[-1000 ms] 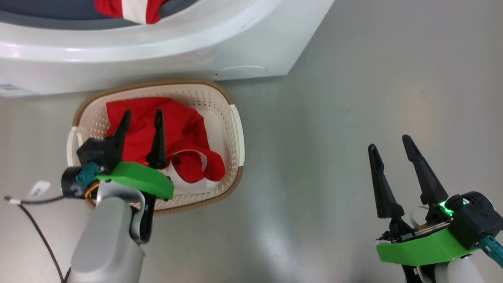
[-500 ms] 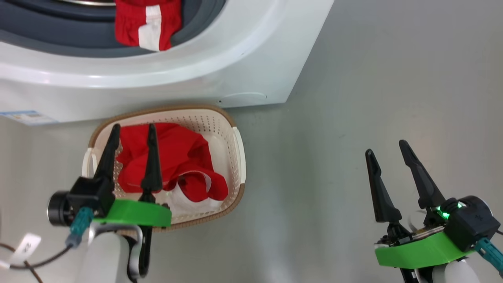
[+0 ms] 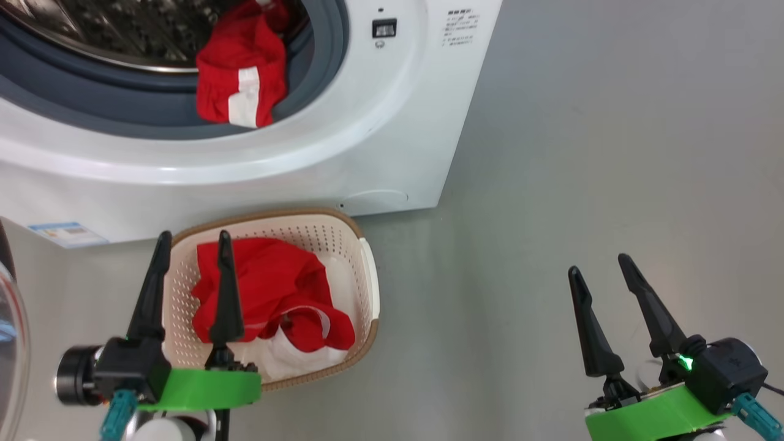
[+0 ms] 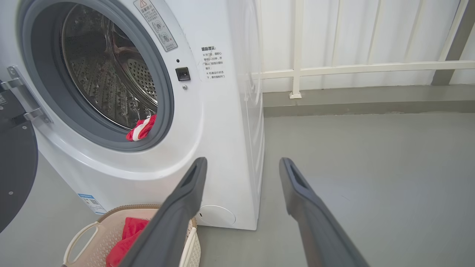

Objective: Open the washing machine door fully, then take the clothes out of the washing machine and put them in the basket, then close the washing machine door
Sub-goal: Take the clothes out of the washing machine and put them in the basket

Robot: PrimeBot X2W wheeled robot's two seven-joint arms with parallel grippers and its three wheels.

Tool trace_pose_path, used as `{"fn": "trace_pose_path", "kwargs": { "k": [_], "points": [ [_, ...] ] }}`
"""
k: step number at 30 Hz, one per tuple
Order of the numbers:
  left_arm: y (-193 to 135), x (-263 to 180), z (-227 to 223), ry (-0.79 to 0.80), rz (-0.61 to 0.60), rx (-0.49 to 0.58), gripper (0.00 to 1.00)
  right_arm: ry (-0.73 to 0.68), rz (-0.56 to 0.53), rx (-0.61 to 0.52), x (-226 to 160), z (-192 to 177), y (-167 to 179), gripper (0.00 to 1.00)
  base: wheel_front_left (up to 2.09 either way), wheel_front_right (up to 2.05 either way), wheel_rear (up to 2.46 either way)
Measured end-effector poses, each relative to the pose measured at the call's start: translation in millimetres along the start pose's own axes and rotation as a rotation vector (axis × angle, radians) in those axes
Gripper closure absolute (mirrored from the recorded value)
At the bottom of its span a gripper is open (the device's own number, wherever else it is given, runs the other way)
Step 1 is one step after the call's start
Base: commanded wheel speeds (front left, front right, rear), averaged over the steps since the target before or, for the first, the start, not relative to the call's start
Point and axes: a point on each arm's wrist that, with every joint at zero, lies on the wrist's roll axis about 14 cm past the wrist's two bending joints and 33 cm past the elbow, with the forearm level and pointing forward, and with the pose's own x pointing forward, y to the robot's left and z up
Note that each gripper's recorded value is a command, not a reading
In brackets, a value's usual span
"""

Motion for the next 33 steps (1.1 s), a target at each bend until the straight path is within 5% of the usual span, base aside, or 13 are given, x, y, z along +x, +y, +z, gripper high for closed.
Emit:
{"fn": "trace_pose_path", "kwargs": {
  "k": [33],
  "points": [
    [4,-91,48,-0.065,0.108,0.016,0.00,-0.069,-0.032,0.006,-68,34,-1,0.00,0.00,0.00,0.00]
  ]
}}
